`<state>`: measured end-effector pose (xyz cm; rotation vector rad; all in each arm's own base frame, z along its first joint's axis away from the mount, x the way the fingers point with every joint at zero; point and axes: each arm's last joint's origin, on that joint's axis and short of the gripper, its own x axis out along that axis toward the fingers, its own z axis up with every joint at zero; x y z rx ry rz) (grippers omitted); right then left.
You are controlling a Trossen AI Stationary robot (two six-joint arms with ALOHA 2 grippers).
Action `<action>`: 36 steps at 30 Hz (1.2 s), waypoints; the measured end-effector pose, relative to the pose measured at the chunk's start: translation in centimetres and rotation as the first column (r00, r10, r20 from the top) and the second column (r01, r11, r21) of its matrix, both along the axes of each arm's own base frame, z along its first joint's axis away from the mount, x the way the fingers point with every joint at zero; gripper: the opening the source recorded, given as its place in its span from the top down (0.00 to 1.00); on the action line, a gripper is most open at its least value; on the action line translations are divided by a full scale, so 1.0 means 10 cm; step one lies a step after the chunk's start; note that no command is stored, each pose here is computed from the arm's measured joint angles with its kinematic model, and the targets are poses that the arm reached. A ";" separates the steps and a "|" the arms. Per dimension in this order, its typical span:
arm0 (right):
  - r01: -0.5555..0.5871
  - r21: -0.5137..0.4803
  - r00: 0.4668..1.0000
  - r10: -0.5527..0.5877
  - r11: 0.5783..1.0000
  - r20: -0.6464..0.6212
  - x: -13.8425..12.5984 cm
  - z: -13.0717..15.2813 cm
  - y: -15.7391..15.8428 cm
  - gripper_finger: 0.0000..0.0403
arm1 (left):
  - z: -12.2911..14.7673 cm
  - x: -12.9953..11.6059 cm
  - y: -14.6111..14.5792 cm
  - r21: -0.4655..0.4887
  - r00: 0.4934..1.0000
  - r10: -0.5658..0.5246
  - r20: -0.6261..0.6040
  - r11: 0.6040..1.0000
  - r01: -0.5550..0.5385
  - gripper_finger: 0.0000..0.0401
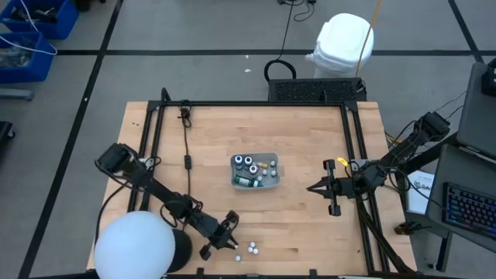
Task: Pick & Place food coloring
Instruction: Put the small red food coloring bottle into the gray bin
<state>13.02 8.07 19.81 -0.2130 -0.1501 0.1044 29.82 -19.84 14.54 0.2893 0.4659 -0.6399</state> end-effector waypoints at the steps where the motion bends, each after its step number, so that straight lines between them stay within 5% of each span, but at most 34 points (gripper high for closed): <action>1: 0.000 0.001 1.000 0.000 1.000 0.000 0.00 0.00 0.00 1.00 | 0.05 0.00 0.03 0.014 1.000 0.005 0.017 1.000 -0.005 0.87; 9: 0.000 0.001 1.000 0.000 1.000 -0.001 0.00 0.00 0.00 1.00 | 0.52 0.09 0.45 0.078 0.978 0.096 0.183 0.991 -0.112 0.86; 14: 0.000 -0.001 1.000 0.000 1.000 -0.001 0.00 0.00 0.00 1.00 | 0.68 0.29 0.81 -0.003 0.921 0.243 0.304 0.967 -0.254 0.85; 18: 0.000 -0.002 1.000 0.000 1.000 -0.001 0.00 0.00 0.00 1.00 | 0.76 0.50 1.07 -0.099 0.880 0.368 0.301 0.930 -0.355 0.85; 24: 0.000 -0.013 1.000 0.000 1.000 -0.018 0.00 -0.02 0.00 1.00 | 0.90 0.86 1.34 -0.095 0.853 0.456 0.253 0.889 -0.447 0.85; 28: 0.001 -0.017 1.000 -0.002 1.000 -0.025 0.00 -0.03 0.00 1.00 | 0.94 1.12 1.46 -0.179 0.823 0.540 0.174 0.839 -0.513 0.85; 32: 0.001 -0.015 1.000 -0.002 1.000 -0.027 0.00 -0.03 0.00 1.00 | 0.83 1.26 1.40 -0.164 0.775 0.620 0.121 0.783 -0.600 0.85; 36: -0.002 -0.008 0.999 0.002 1.000 -0.040 0.00 -0.04 0.00 1.00 | 0.74 1.24 1.26 -0.141 0.624 0.769 0.142 0.639 -0.756 0.85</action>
